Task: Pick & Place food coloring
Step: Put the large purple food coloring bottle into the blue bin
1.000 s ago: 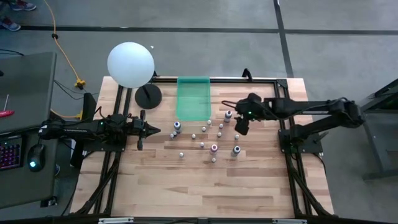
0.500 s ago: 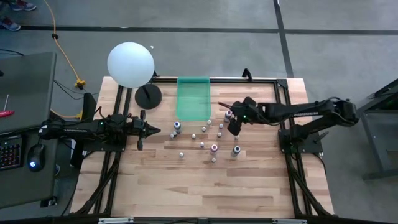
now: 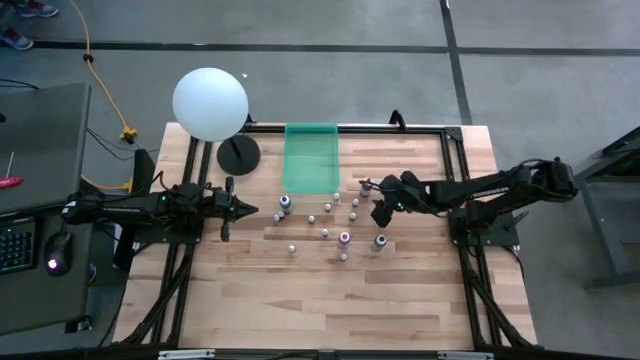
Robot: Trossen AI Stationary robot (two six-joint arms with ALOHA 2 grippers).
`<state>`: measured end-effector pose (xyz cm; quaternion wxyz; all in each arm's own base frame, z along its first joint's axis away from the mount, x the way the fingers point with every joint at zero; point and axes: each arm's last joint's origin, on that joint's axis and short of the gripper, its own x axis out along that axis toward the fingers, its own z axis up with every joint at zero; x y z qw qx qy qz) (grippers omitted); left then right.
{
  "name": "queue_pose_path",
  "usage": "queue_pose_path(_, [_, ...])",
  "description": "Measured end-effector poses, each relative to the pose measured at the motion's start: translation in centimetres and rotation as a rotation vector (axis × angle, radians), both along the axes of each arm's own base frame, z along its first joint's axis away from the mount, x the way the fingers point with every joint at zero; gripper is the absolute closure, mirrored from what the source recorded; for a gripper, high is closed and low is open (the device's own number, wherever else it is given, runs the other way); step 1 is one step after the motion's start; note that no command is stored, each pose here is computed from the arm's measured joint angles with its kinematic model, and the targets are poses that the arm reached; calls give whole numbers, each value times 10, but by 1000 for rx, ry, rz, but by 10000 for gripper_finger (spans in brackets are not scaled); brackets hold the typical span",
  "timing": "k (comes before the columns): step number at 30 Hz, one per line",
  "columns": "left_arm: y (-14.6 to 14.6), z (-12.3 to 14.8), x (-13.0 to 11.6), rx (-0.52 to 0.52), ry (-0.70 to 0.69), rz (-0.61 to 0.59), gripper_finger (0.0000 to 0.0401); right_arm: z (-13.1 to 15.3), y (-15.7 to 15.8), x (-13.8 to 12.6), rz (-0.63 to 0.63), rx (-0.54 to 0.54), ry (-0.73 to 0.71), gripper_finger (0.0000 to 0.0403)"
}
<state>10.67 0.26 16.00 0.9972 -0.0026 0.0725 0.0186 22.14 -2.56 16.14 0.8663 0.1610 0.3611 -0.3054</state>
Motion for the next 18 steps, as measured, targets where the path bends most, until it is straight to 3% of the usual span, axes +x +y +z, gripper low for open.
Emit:
queue_pose_path(4, [0,0,0,0,0,0,401,4,-1,4,-42,-60,-161,177])
queue_pose_path(9, [0,0,0,0,0,0,401,3,-4,4,-59,-140,-229,177])
queue_pose_path(18, [0,0,0,0,0,0,401,1,-10,3,-24,-187,-196,180])
